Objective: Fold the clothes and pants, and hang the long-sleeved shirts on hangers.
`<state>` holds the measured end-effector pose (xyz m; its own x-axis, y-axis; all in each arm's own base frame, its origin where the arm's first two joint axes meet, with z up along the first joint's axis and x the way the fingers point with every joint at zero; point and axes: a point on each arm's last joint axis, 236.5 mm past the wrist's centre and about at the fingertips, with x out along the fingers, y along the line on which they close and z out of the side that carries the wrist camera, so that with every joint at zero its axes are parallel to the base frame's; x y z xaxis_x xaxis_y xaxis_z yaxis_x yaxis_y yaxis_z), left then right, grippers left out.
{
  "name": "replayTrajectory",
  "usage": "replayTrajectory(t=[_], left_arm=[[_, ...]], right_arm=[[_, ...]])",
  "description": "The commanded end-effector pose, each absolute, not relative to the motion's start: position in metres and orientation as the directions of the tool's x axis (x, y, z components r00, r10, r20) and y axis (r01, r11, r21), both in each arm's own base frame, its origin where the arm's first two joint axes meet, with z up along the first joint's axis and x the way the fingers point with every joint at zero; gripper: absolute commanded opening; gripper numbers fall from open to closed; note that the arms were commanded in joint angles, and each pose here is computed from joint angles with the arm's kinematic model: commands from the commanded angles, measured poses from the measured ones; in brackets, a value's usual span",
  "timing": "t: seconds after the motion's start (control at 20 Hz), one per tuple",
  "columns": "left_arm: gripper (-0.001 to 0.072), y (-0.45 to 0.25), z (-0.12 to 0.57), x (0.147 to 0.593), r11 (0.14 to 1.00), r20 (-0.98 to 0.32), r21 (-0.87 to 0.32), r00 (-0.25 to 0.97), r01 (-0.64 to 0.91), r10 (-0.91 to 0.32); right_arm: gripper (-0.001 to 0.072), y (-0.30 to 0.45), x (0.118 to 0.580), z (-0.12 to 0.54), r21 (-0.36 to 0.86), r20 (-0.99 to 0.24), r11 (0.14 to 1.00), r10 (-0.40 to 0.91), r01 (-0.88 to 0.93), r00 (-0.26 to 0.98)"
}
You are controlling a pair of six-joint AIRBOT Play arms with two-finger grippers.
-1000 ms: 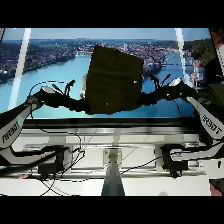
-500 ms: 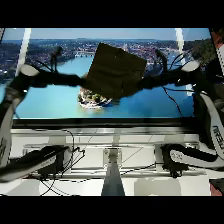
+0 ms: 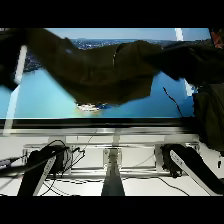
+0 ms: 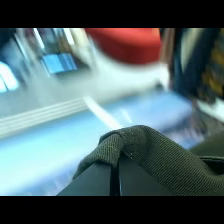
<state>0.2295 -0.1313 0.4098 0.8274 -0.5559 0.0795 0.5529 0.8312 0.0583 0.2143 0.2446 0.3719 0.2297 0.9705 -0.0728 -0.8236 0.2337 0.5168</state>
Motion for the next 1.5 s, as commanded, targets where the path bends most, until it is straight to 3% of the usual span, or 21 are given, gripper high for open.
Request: replayTrajectory(t=[0.0, 0.15, 0.4, 0.65, 0.85, 1.0, 1.1, 1.35, 1.4, 1.45], left_arm=[[0.0007, -0.11, 0.439, 0.173, 0.885, 0.2, 0.067, 0.863, 0.46, -0.464], [0.0007, -0.092, 0.377, 0.219, 0.918, -0.014, -0.079, 0.921, 0.388, -0.39], [0.0008, -0.125, 0.196, 0.318, 0.845, -0.424, -0.415, 0.75, 0.337, -0.508], [0.0008, -0.14, 0.074, 0.382, 0.868, -0.612, -0.438, 0.63, 0.235, -0.479], [0.0008, -0.152, 0.037, 0.356, 0.849, -0.709, -0.474, 0.471, 0.233, -0.525], [0.0008, -0.167, 0.015, 0.293, 0.814, -0.796, -0.508, 0.207, 0.282, -0.569], [0.0008, -0.171, -0.003, 0.264, 0.806, -0.821, -0.52, 0.097, 0.282, -0.563], [0.0009, -0.177, -0.037, 0.218, 0.814, -0.845, -0.527, -0.053, 0.243, -0.531], [0.0013, -0.176, -0.039, 0.228, 0.823, -0.85, -0.513, -0.009, 0.244, -0.527], [0.0124, -0.175, -0.038, 0.243, 0.831, -0.849, -0.5, 0.053, 0.242, -0.526]], right_arm=[[0.0044, 0.239, 0.185, 0.402, 0.518, -0.041, 0.337, 0.928, -0.786, 0.37], [0.0044, 0.231, 0.228, 0.349, 0.583, -0.204, 0.526, 0.833, -0.62, 0.515], [0.0044, 0.275, 0.298, 0.18, 0.706, -0.418, 0.615, 0.763, -0.353, 0.493], [0.0044, 0.256, 0.364, 0.053, 0.687, -0.587, 0.722, 0.619, -0.083, 0.522], [0.0045, 0.209, 0.357, 0.015, 0.623, -0.716, 0.782, 0.563, 0.013, 0.413], [0.0045, 0.194, 0.296, -0.011, 0.547, -0.822, 0.834, 0.551, -0.07, 0.143], [0.0044, 0.181, 0.257, -0.027, 0.491, -0.87, 0.863, 0.493, -0.121, -0.014], [0.0045, 0.166, 0.222, -0.048, 0.448, -0.891, 0.887, 0.432, -0.117, -0.137], [0.0095, 0.166, 0.226, -0.048, 0.445, -0.894, 0.888, 0.432, -0.118, -0.121], [0.0379, 0.167, 0.237, -0.049, 0.44, -0.898, 0.89, 0.434, -0.12, -0.075]])
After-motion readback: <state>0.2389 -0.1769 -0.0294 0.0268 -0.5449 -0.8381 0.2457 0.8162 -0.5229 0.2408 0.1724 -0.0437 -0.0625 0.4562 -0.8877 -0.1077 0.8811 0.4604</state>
